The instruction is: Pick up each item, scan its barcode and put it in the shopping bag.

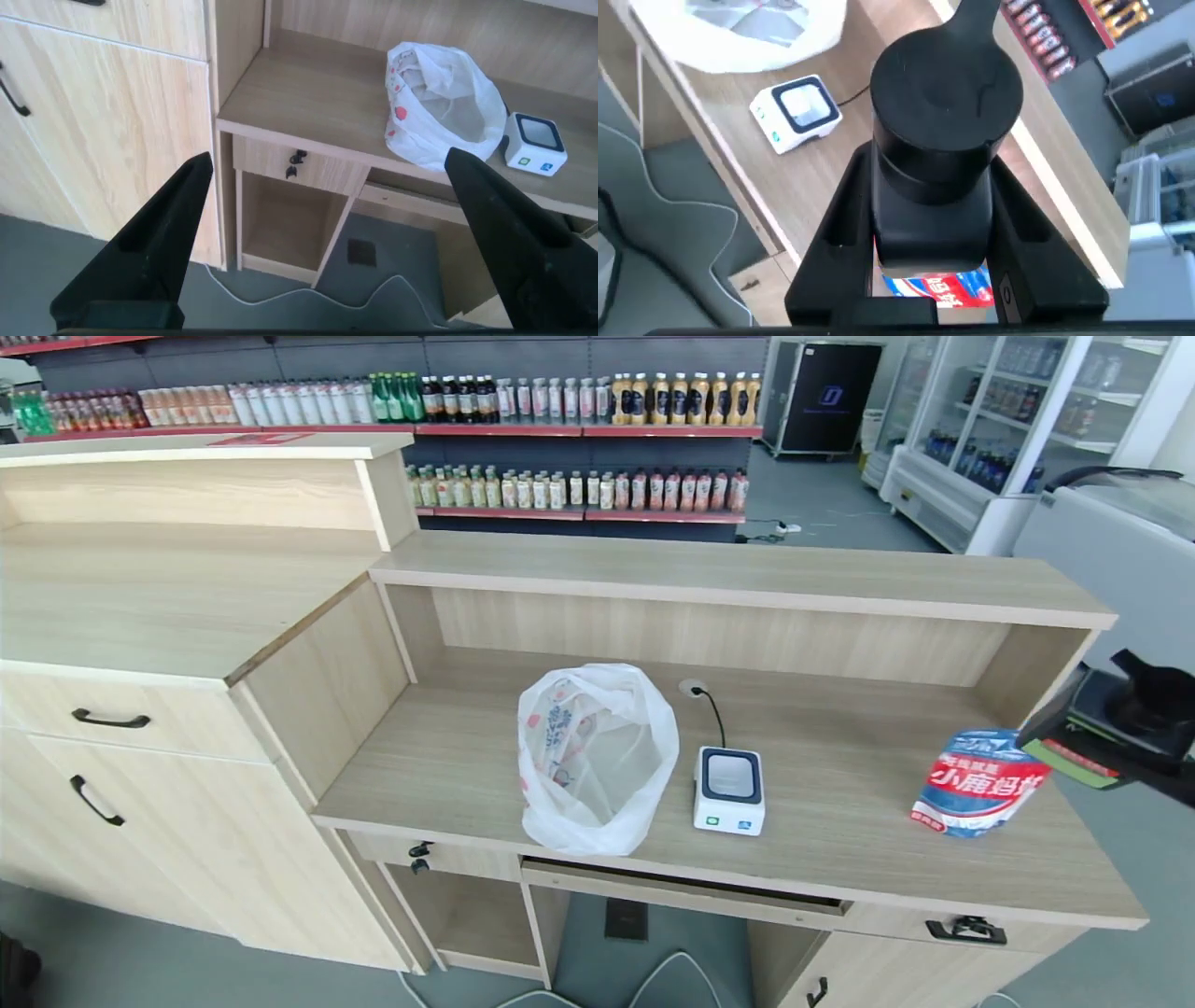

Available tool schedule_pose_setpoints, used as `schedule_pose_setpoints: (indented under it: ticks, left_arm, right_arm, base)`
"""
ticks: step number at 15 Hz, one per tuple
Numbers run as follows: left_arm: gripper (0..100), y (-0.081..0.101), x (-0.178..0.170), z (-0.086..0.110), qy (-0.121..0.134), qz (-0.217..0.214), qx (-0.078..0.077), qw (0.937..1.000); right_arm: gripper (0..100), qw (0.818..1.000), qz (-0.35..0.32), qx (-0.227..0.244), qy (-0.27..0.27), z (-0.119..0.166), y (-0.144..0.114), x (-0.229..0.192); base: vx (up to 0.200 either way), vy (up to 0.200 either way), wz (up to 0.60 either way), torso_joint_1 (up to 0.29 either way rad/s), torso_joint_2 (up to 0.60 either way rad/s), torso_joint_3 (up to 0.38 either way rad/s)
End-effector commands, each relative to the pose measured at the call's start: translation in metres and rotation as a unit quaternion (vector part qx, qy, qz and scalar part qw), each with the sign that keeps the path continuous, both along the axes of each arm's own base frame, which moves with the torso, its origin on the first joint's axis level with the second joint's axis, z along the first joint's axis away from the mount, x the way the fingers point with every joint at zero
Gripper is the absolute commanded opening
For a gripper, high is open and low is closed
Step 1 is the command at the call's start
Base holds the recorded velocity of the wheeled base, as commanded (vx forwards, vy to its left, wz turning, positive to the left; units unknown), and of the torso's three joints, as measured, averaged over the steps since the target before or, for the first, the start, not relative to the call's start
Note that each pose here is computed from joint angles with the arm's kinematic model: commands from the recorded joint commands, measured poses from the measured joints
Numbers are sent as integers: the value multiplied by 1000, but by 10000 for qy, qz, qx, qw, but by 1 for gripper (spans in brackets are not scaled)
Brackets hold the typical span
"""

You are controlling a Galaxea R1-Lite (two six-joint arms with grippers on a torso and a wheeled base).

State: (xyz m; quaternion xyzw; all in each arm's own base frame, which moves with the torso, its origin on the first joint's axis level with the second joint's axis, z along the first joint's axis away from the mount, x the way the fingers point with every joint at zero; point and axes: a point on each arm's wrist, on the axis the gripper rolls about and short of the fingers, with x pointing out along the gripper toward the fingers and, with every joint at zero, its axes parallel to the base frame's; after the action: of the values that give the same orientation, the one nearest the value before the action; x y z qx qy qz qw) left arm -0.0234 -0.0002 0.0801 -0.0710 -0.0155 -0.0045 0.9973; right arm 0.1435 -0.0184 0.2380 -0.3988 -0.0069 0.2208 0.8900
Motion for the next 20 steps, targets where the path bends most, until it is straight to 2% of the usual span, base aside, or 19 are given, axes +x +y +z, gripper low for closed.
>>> schedule_pose_setpoints:
  ticks: [1, 2, 3, 4, 5, 7, 9, 11, 13, 17, 20]
  left_arm:
    - [100, 0, 0, 0, -4, 3, -2, 10000]
    - [100, 0, 0, 0, -4, 3, -2, 10000]
    - [100, 0, 0, 0, -4, 3, -2, 10000]
    - [100, 0, 0, 0, -4, 3, -2, 10000]
    - [100, 0, 0, 0, -4, 3, -2, 10000]
    - [100, 0, 0, 0, -4, 3, -2, 10000]
    - [100, 0, 0, 0, -4, 3, -2, 10000]
    - [100, 0, 0, 0, -4, 3, -2, 10000]
    - [100, 0, 0, 0, -4, 3, -2, 10000]
    - [100, 0, 0, 0, -4, 3, -2, 10000]
    - [100, 0, 0, 0, -4, 3, -2, 10000]
  right_arm:
    - [0, 9928, -852, 791, 274, 17, -9, 28]
    - [0, 9775, -1036, 1719, 645, 20, -8, 43]
    - [0, 9593, -1135, 2353, 1070, 12, -9, 59]
    - [0, 9464, -1248, 2671, 1320, 5, -12, 71]
    - [0, 9220, -1547, 3190, 1554, -6, -23, 88]
    - [0, 8591, -1813, 4409, 1862, -26, -35, 119]
    - [0, 8246, -1999, 4850, 2116, -47, -44, 140]
    - [0, 7858, -1775, 5287, 2672, -64, -45, 151]
    - [0, 7753, -1476, 5312, 3081, -77, -44, 155]
    - [0, 7732, -991, 5200, 3491, -92, -43, 160]
    - [0, 8014, -897, 4786, 3473, -109, -45, 175]
  base:
    - [0, 0, 600, 7, 2, 2]
    - [0, 0, 0, 0, 0, 0]
    - [0, 0, 0, 0, 0, 0]
    - [0, 0, 0, 0, 0, 0]
    - [0, 0, 0, 0, 0, 0]
    - [0, 0, 0, 0, 0, 0]
    - [0, 0, 0, 0, 0, 0]
    - [0, 0, 0, 0, 0, 0]
    - [0, 0, 0, 0, 0, 0]
    - [0, 0, 0, 0, 0, 0]
    - [0, 0, 0, 0, 0, 0]
